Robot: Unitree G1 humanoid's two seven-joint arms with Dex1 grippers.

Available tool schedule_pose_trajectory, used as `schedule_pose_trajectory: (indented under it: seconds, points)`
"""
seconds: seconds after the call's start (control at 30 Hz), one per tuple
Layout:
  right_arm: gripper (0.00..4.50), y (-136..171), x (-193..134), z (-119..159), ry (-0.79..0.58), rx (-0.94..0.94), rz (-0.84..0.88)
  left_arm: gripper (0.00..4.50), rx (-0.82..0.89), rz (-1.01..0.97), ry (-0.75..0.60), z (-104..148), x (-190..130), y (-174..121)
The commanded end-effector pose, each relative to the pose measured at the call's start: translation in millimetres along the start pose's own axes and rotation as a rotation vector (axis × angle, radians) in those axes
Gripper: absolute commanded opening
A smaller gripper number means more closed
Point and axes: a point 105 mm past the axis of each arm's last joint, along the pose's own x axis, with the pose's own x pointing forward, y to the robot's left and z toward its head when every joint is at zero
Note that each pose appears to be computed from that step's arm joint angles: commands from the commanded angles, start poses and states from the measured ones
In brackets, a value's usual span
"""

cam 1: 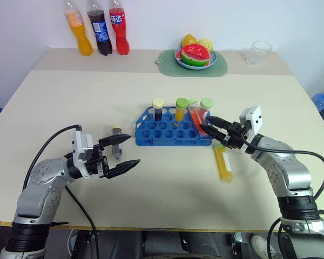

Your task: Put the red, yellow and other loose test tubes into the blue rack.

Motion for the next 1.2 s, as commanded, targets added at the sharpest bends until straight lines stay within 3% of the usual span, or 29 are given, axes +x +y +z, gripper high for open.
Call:
schedule_pose_trajectory:
  seconds: [0.03, 0.43, 0.63, 1.03, 1.07, 1.13, 1.2]
  points:
    - [2.01, -1.0, 0.9, 11.2, 0.024, -0.065, 0.001, 4.22, 0.034, -0.015, -0.020, 7.8, 3.3, -0.6]
    - [2.01, -12.1, 5.6, 8.5, 0.173, -0.095, -0.017, 4.22, 0.031, -0.008, -0.023, 5.9, 3.1, -3.8]
    - [2.01, -3.9, 14.0, -0.2, 0.225, -0.074, 0.010, 4.22, 0.031, 0.000, -0.027, 5.7, 3.1, -4.9]
    - [2.01, -0.1, 33.1, -2.9, 0.215, -0.065, 0.041, 4.22, 0.034, 0.019, -0.025, 6.4, 1.3, -6.0]
    - [1.48, 0.1, 33.9, -2.6, 0.213, -0.065, 0.042, 4.22, 0.034, 0.020, -0.024, 6.5, 1.1, -6.2]
    - [0.96, 0.5, 34.4, -1.7, 0.209, -0.068, 0.044, 4.22, 0.034, 0.023, -0.024, 6.7, 0.6, -6.4]
    - [0.90, -0.3, 33.6, -0.2, 0.205, -0.070, 0.042, 4.22, 0.034, 0.025, -0.024, 6.8, 0.6, -6.3]
